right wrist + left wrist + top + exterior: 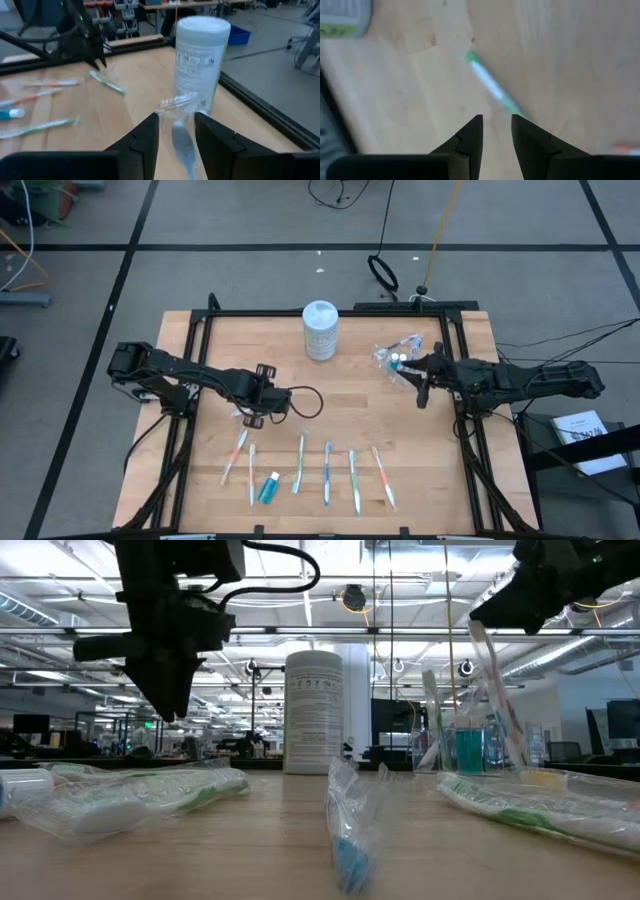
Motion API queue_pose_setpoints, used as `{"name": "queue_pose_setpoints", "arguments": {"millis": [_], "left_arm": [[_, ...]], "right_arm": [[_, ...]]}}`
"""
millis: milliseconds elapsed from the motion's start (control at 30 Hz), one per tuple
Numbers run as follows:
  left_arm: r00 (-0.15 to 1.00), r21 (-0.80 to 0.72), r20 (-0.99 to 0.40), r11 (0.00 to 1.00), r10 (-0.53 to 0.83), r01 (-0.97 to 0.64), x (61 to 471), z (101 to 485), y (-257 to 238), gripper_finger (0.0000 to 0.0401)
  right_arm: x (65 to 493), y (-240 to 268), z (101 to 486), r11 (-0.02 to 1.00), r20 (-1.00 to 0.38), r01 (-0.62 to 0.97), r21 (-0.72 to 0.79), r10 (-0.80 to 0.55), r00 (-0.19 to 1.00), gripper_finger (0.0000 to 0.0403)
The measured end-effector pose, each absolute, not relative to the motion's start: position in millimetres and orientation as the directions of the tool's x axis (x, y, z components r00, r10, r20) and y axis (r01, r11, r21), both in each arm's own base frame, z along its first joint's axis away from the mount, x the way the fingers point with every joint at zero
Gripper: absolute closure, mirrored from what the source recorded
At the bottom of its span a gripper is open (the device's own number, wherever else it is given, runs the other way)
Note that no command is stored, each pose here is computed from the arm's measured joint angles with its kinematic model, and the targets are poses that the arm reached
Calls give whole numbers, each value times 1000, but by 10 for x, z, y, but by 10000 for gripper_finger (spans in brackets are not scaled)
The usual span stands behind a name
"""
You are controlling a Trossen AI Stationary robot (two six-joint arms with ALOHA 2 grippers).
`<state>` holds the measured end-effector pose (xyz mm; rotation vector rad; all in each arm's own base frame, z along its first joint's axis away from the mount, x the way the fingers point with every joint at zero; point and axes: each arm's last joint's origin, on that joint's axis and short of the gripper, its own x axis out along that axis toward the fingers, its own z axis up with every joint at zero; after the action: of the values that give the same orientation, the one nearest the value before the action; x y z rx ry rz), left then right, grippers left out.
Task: Pick & Place toothbrushing station
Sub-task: Put the orange toothbrush into the transparent organizer
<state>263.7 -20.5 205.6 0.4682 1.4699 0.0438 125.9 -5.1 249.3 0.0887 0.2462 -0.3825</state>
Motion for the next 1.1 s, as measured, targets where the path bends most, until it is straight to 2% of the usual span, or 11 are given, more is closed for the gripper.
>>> {"name": "queue_pose_setpoints", "arguments": {"millis": [167, 300, 533, 700, 867, 967, 1100], "left_arm": [[98, 338, -940, 853, 327, 398, 2616, 2056, -198, 293], [103, 340, -940, 856, 327, 388, 2622, 2056, -197, 293], [103, 342, -940, 876, 326, 341, 2623, 2057, -197, 293], [104, 342, -940, 876, 326, 341, 2623, 2057, -197, 293], [105, 342, -939, 875, 326, 344, 2624, 2057, -197, 293], [105, 342, -939, 871, 326, 353, 2624, 2057, -197, 293], [105, 342, -939, 865, 326, 367, 2624, 2057, -197, 293]], "right_arm": [[1227, -53, 2397, 913, -347, 404, 62, -360, 866, 288], [1185, -55, 2308, 895, -434, 438, 85, -362, 825, 288], [1140, -71, 2246, 882, -484, 471, -5, -414, 771, 276], [1131, -95, 2251, 856, -461, 502, -120, -496, 736, 262], [1111, -136, 2273, 760, -400, 623, -186, -638, 659, 245], [1120, -134, 2287, 765, -390, 617, -184, -633, 669, 234], [1174, -131, 2387, 766, -307, 636, -95, -630, 713, 225]]}}
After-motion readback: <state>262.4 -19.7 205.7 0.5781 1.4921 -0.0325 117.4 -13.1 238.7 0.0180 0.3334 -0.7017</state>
